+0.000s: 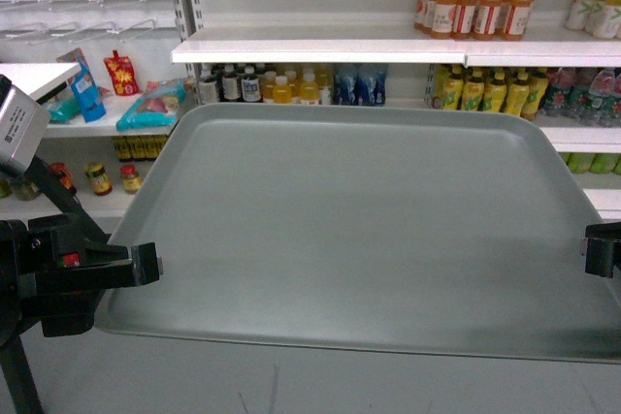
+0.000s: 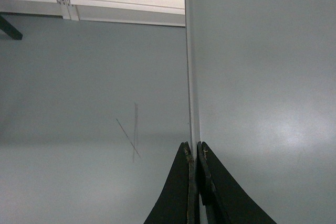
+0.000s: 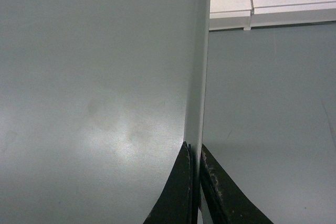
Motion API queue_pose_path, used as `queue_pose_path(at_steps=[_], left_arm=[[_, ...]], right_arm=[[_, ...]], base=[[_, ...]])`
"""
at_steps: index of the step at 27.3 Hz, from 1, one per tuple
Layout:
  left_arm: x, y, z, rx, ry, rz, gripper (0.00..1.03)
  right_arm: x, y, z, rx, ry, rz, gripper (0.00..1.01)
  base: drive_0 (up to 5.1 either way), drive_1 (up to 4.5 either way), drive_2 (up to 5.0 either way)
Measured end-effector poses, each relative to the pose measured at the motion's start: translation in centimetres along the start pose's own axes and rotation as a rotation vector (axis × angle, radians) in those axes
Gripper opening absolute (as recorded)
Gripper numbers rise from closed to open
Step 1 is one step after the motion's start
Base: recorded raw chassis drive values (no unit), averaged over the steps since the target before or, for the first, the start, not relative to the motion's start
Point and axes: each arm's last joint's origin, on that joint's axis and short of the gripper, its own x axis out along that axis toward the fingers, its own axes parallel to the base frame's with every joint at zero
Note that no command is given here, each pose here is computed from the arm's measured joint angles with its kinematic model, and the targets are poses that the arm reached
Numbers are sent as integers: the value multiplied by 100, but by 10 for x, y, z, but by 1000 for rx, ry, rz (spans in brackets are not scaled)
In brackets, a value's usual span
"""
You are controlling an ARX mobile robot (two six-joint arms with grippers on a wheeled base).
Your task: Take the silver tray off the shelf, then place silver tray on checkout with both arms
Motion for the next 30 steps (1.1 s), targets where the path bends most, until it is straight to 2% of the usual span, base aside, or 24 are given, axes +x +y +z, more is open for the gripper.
queue_pose_path(at_steps=[21, 30], left_arm=[[0, 0, 0, 0, -2, -1, 2], [-1, 0, -1, 0, 0, 0, 2]], right_arm=[[0, 0, 0, 0, -1, 0, 3], [0, 0, -1, 0, 2, 0, 3]], base=[[6, -424, 436], [0, 0, 0]])
